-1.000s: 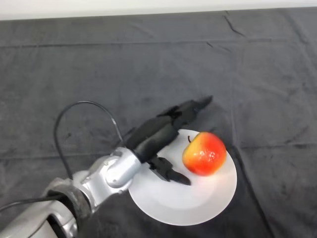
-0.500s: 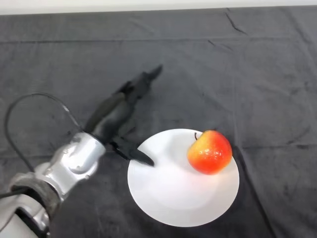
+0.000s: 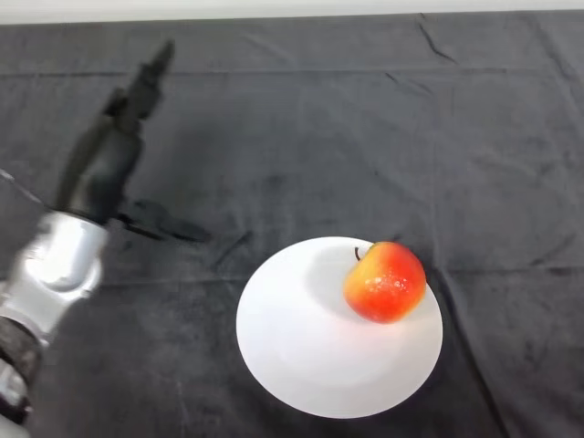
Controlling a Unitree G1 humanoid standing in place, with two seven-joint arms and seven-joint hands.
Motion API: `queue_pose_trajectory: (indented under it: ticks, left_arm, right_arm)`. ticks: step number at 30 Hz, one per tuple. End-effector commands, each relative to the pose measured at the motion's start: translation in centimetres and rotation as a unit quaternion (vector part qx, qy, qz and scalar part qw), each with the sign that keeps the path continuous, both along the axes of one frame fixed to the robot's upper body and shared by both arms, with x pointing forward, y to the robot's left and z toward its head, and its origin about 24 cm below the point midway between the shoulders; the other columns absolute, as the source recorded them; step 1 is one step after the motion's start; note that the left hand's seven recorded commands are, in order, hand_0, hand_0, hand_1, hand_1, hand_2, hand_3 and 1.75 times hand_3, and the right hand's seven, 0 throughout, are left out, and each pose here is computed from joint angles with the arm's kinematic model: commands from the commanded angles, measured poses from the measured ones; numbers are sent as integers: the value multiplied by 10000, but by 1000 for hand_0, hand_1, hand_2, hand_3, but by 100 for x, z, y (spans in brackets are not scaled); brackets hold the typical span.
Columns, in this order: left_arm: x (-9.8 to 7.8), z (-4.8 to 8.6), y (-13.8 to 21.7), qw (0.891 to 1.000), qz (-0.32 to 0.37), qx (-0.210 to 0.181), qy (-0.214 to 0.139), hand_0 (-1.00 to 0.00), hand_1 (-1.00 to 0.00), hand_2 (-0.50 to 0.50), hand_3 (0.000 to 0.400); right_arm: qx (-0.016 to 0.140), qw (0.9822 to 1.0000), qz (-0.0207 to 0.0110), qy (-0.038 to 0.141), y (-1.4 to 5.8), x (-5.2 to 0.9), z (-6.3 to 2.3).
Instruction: Move the apple to the plate
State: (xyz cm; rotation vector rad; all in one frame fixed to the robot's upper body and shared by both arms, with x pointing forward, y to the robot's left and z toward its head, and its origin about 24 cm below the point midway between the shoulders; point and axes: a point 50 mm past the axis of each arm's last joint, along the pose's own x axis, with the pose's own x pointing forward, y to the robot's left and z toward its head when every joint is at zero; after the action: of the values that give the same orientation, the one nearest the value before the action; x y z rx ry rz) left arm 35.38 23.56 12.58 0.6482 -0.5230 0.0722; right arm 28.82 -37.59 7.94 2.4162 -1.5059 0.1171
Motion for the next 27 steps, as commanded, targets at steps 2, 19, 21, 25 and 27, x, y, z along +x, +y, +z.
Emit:
queue_pose_trajectory:
  ticks: [2,19,21,25,27]
  left_arm:
    - [-86,223,351,9975,491,-111,-495,0,0,0,0]
    - [-485,416,1205,9602,2278,-928,-1322,0,0,0,0]
    - [-544,434,1297,9542,2465,-976,-1389,0,0,0,0]
    - [-640,446,1432,9421,2804,-1053,-1505,0,0,0,0]
    - [-677,444,1480,9364,2953,-1090,-1552,0,0,0,0]
  right_arm:
    - [-52,9998,-132,-100,-95,-54,60]
    - [-51,9998,-132,-101,-95,-54,60]
    - [-51,9998,-133,-102,-95,-54,60]
    - [-50,9998,-133,-103,-95,-54,60]
    - [-50,9998,-133,-103,-95,-55,60]
